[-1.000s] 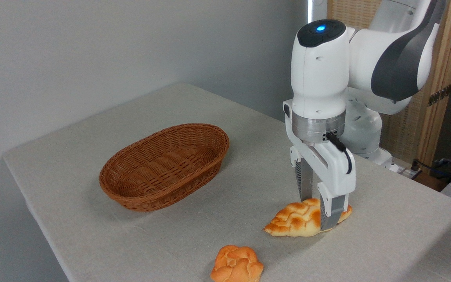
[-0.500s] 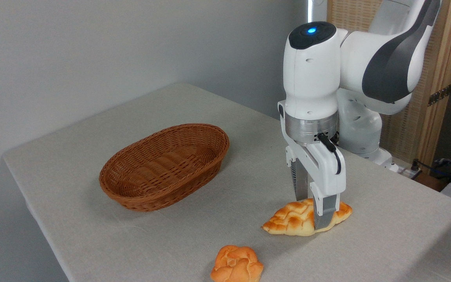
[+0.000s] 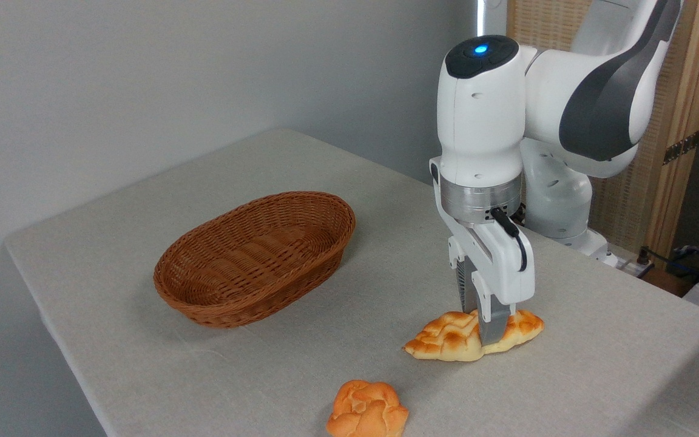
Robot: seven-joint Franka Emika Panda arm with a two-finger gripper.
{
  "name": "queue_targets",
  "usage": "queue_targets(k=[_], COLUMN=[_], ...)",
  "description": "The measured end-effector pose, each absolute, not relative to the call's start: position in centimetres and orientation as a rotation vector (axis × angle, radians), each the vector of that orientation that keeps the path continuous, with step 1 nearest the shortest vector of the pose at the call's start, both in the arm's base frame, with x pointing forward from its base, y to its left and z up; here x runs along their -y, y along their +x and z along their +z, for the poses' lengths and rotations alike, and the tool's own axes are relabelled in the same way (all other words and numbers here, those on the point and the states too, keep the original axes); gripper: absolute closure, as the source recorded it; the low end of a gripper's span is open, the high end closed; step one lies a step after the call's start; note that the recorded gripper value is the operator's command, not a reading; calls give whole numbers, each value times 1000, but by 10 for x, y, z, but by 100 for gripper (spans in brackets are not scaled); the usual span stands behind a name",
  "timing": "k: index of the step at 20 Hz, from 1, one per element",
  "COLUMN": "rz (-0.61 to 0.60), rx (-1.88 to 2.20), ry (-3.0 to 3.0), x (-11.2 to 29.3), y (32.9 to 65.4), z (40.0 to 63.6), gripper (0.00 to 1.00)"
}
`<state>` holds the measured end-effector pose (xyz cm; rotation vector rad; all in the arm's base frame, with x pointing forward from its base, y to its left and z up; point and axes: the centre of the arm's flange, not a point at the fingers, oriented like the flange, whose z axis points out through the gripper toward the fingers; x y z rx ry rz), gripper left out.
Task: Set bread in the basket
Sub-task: 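Lift the braided roll and carry it over the wicker basket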
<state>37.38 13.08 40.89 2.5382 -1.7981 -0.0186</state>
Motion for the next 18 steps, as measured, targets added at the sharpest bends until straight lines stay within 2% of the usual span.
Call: queue_targets(k=[4, 6, 11, 15, 17, 18], rz=[0, 86, 263, 235, 231, 219], rx=[1789, 1728, 1510, 1315, 1222, 1190], ry=[2537, 2528, 2555, 2681, 2760, 2784], x=[-129, -120, -84, 1, 46, 64], y=[376, 382, 407, 445, 465, 474], z=[411, 421, 493, 561, 582, 584], gripper=[58, 58, 58, 55, 55, 55])
